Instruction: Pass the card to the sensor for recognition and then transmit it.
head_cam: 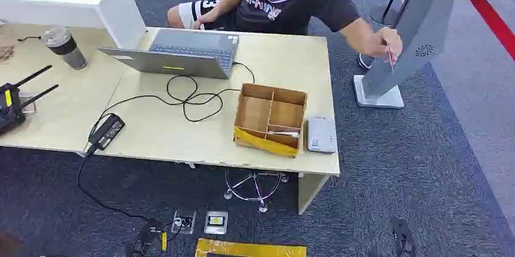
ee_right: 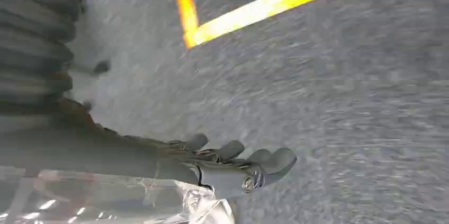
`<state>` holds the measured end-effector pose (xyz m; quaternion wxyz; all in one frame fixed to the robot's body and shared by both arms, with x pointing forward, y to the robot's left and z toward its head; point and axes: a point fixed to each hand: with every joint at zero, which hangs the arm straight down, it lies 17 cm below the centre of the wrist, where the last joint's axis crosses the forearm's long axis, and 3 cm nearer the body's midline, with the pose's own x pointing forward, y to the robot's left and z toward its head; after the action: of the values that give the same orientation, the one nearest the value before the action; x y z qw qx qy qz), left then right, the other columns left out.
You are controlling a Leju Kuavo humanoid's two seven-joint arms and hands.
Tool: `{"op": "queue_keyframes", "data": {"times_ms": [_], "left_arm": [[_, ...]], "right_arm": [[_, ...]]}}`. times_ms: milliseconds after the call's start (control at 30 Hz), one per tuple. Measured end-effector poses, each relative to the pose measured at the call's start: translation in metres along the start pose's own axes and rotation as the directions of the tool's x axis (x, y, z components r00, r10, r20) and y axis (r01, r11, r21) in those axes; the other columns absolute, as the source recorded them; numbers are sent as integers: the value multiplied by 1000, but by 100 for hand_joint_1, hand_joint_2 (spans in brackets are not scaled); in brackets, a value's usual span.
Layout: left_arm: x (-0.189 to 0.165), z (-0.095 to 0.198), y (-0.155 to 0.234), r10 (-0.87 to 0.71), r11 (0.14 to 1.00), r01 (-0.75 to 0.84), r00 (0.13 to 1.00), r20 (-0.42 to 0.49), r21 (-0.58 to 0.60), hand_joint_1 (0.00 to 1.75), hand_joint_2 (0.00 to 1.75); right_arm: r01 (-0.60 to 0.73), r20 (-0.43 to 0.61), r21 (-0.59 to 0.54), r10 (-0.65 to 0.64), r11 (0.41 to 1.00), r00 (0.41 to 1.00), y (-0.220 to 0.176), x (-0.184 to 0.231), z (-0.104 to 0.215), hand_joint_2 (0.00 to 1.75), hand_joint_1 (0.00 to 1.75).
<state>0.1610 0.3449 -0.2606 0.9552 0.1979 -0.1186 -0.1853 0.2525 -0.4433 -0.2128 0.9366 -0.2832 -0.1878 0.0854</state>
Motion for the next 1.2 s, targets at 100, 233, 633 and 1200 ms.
{"op": "queue_keyframes", "data": {"times_ms": [100, 233, 633, 1200], "left_arm": [[2, 0, 1, 0, 1000, 0, 1000, 3, 1, 0, 175], [4, 0, 2, -5, 1000, 5, 1000, 7, 3, 0, 175], [12, 0, 3, -7, 1000, 7, 1000, 19, 7, 0, 175], [22, 0, 7, -4, 1000, 4, 999, 32, 14, 0, 175]], "right_arm": [[80, 85, -59, -75, 995, 994, -29, 33, -6, 175, 0], [177, 208, -120, -149, 977, 967, -74, 85, -10, 175, 0], [322, 548, -287, -120, 902, 828, -197, 220, 20, 175, 0], [396, 801, -433, 144, 810, 581, -293, 377, 137, 175, 0]]}}
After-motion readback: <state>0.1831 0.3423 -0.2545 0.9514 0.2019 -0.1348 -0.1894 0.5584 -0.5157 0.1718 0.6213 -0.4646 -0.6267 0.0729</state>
